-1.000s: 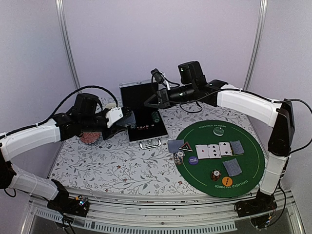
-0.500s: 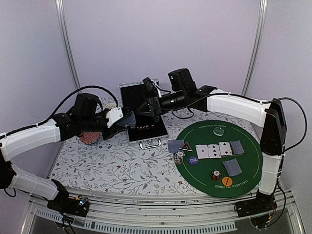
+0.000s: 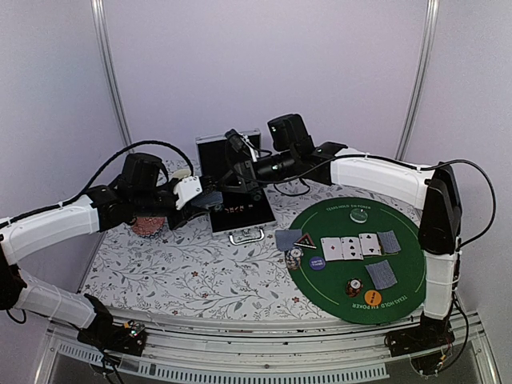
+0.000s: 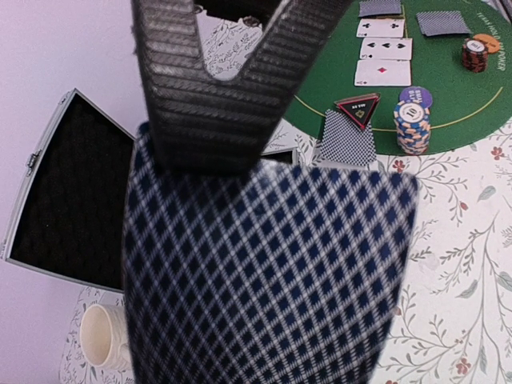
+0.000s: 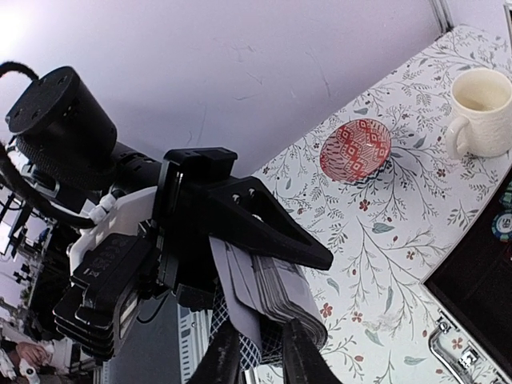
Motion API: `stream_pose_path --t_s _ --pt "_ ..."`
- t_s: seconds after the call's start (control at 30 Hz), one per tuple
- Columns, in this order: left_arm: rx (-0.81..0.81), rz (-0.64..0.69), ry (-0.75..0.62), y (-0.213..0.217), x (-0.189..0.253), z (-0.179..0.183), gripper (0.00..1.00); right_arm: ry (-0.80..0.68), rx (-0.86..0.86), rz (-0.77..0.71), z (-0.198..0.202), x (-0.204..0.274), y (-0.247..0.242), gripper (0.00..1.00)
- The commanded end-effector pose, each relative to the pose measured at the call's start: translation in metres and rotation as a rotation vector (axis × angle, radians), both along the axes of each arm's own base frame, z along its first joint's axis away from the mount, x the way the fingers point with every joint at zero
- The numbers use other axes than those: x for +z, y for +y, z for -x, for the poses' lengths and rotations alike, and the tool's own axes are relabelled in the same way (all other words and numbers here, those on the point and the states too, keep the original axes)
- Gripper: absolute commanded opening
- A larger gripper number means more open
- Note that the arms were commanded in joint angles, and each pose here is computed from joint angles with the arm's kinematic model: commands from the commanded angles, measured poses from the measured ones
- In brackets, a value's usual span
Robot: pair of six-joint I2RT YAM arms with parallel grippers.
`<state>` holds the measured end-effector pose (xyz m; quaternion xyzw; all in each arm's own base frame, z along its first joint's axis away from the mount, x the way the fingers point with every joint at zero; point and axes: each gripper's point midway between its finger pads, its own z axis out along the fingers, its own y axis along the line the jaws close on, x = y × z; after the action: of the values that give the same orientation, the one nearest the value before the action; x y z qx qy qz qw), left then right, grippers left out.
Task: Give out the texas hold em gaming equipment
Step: Pick up the poker card from the face-down deck piles.
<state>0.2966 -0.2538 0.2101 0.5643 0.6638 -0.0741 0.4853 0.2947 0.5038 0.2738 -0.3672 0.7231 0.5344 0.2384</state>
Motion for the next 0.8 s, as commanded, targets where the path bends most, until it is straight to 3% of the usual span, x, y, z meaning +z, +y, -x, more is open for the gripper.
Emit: stream_pose_path --t_s 0.0,0.17,0.77 --pt "-0.023 0.027 -0.027 -0.007 0.012 0.0 0.26 0.009 0.05 -0.04 0.005 0.005 0.01 0.14" --pt "-0.024 0.028 -0.03 -0.007 0.013 0.001 0.26 -0.003 0.063 -0.04 0.009 0.011 0.006 0.02" --pt "-0.026 0.028 -0.027 -0.007 0.012 0.001 0.26 -0.118 -0.111 -0.026 -0.012 0.045 -0.061 0.02"
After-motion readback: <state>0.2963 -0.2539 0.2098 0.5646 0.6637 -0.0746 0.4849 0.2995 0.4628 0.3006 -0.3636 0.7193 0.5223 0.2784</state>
